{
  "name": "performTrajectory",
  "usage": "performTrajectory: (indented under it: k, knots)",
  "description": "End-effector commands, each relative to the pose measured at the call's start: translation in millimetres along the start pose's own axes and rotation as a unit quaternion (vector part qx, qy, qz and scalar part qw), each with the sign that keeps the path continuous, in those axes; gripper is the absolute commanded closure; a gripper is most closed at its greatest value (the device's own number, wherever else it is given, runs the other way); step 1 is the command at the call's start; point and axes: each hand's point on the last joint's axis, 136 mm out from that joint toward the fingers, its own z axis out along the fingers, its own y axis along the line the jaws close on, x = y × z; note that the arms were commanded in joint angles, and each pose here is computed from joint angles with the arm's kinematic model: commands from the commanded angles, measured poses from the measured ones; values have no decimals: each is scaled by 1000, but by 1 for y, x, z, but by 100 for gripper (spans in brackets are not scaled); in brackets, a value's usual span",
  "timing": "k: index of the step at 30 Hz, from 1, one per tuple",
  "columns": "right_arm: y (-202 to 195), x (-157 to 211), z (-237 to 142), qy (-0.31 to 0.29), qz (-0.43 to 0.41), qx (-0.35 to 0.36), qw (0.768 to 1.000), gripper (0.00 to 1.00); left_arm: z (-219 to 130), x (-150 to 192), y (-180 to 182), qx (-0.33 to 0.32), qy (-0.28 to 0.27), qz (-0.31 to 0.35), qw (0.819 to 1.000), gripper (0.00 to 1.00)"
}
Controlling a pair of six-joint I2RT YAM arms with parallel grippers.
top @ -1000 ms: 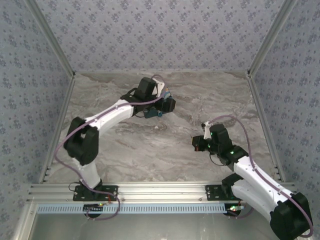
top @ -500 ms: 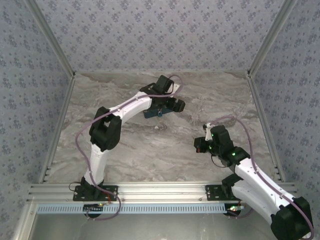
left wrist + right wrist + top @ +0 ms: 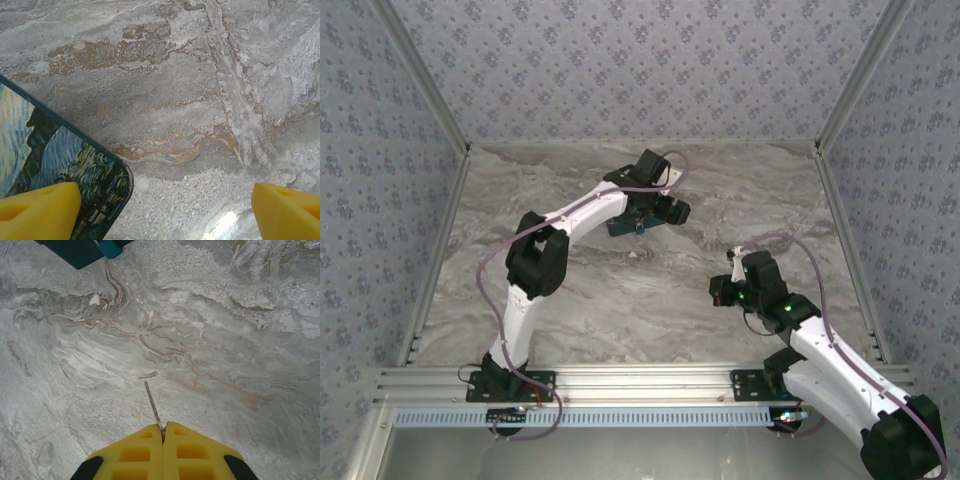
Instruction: Unlock a padlock with a key
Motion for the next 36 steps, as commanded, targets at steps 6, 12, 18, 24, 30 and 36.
performTrajectory:
  k: [6,12,18,24,30,36]
  knots:
    - [-7,-3,-6,2,1,10,1000,100,-15,54,-28,14,47,8,999,12]
    - [-12,-5,-9,1,10,12,1000,100,-25,81,-47,19,52,8,998,12]
    - [-23,-5,-18,0,21,27,999,100,-37,109,-64,27,55,-2,998,12]
    - [-31,-7,-26,-7,47,25,999,100,-50,127,-81,34,55,-8,998,12]
    - [-37,-5,-26,-8,65,22,998,100,-61,141,-104,54,56,-13,997,12]
    - [-43,-6,-28,-8,69,39,997,100,-58,150,-137,86,60,-8,995,12]
